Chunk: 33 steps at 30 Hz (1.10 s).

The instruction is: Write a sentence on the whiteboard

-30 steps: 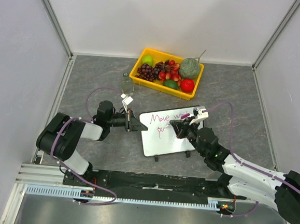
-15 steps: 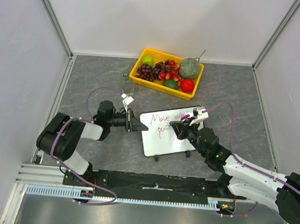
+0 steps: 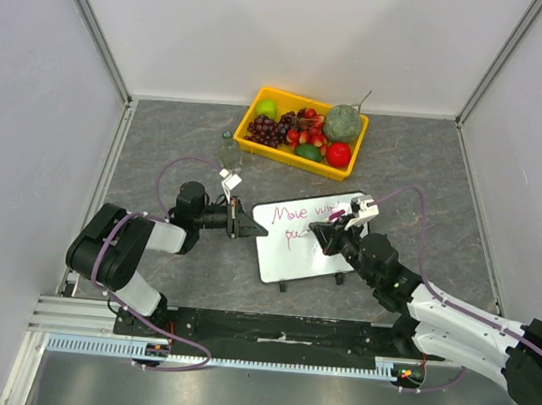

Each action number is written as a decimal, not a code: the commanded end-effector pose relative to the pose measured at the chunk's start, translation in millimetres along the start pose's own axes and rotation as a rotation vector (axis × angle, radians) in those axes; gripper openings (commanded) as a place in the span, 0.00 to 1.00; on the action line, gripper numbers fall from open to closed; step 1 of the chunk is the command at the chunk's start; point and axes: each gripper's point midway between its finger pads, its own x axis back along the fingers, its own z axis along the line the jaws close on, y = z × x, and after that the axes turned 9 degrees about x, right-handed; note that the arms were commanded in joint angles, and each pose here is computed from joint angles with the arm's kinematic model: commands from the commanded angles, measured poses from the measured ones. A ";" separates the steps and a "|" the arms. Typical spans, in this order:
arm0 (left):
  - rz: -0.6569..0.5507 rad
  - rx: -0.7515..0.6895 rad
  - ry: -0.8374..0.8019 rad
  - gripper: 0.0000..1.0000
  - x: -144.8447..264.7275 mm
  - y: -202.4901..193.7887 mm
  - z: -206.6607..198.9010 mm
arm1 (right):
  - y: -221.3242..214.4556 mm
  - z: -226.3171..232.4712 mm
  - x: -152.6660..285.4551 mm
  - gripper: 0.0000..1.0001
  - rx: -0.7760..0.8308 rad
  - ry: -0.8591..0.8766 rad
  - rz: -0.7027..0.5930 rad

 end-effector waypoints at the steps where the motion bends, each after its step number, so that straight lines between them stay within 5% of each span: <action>1: 0.036 -0.017 0.032 0.02 -2.5 -12.6 12.3 | 22.2 -4.1 4.0 0.00 -0.002 -0.029 -0.063; 33: 0.039 -0.020 0.035 0.02 -2.2 -13.0 11.7 | 24.7 -9.0 -9.8 0.00 -0.016 -0.072 -0.072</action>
